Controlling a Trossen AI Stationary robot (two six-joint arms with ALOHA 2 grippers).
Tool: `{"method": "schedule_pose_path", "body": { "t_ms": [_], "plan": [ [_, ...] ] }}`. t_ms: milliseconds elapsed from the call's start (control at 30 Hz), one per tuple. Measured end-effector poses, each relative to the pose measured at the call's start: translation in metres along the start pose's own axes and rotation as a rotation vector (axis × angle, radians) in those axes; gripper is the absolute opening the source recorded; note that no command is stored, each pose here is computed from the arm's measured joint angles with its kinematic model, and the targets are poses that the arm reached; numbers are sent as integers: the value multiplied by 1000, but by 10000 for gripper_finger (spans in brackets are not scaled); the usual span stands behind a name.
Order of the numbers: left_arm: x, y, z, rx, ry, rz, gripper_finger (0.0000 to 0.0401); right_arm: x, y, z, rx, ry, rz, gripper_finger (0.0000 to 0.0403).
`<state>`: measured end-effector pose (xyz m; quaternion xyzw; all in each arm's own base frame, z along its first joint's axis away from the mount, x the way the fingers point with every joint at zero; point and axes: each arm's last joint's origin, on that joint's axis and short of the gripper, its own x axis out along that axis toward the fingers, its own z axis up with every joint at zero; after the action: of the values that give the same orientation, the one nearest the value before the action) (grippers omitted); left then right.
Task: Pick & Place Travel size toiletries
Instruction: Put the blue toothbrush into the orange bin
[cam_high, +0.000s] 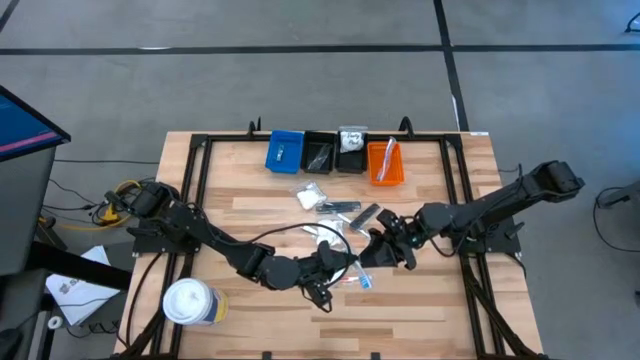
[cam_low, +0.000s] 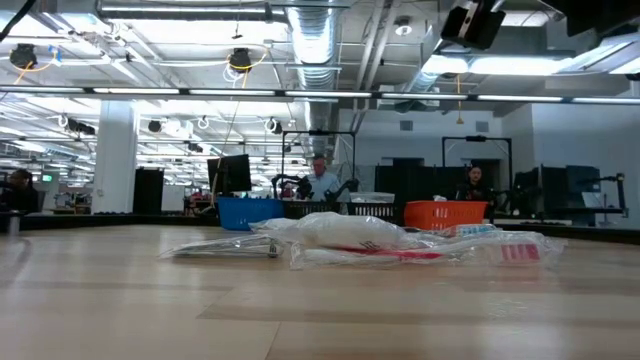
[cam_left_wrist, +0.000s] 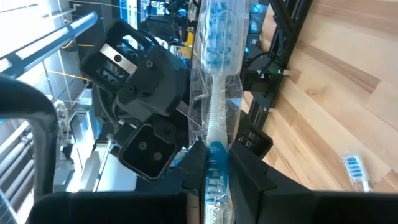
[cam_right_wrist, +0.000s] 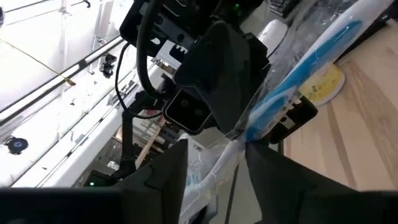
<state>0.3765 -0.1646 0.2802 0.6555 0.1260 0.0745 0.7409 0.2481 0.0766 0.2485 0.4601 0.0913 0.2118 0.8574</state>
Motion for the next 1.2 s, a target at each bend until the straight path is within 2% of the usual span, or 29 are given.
{"method": "schedule_pose_path", "body": {
  "t_ms": [133, 367, 533, 667, 1200],
  "plan": [
    [0, -1, 0, 3, -4, -4, 32, 1, 1, -4, -59, 14, -11, 186],
    [1, -4, 0, 38, -12, -15, 32, 1, -1, -7, 55, 59, -28, 201],
    [4, -8, 0, 72, -3, -21, 32, 0, -4, -5, 229, 57, -50, 192],
    [6, -11, -2, 94, 4, -34, 32, 0, -8, -8, 304, 77, -94, 181],
    [0, -9, 6, 149, 28, -9, 32, 1, -4, -15, 362, 75, -101, 156]
  ]
}}
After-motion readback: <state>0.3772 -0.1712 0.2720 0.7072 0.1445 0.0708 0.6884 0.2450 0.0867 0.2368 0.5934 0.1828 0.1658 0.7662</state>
